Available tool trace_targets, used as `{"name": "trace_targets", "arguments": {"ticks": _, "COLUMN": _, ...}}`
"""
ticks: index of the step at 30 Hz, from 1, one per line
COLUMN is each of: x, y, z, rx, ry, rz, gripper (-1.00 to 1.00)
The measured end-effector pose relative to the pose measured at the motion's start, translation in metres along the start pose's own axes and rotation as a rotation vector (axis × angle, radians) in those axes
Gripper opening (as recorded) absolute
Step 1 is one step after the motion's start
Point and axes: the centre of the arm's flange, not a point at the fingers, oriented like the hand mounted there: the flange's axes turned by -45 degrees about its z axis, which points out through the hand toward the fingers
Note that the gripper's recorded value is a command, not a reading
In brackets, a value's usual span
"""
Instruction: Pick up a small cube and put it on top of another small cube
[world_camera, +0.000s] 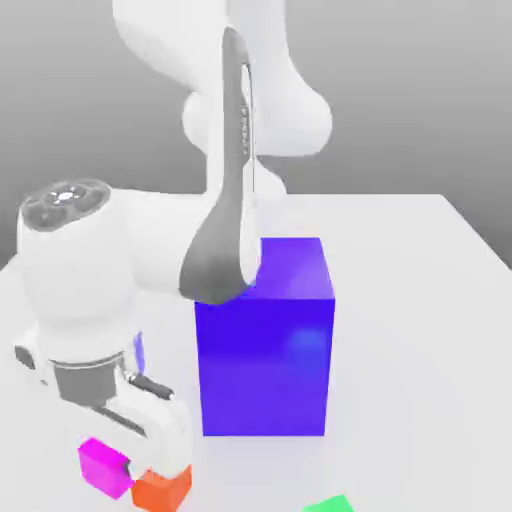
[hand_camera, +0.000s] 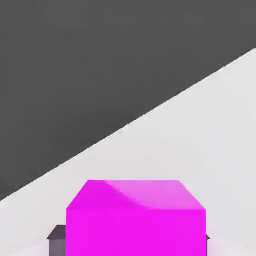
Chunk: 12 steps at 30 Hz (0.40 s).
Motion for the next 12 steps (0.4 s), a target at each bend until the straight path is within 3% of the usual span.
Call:
{"name": "trace_targets", "arguments": {"ticks": 5, "x": -0.033, "y": -0.121, "z": -0.014, "rx": -0.003, "ry": 0.001, "rz": -0.284, "gripper": -1.00}}
{"name": "trace_targets", "arguments": {"ticks": 8, "x": -0.042, "y": -0.146, "z": 0.023, "rx": -0.006, "ry": 0.002, "rz": -0.344, "gripper": -1.00}}
{"name": "trace_targets", "arguments": {"ticks": 9, "x": -0.043, "y": -0.147, "z": 0.034, "rx": -0.006, "ry": 0.002, "rz": -0.348, "gripper": 1.00}}
{"name": "trace_targets", "arguments": {"ticks": 12, "x": -0.043, "y": -0.147, "z": 0.034, "rx": -0.006, "ry": 0.002, "rz": -0.348, "gripper": 1.00}}
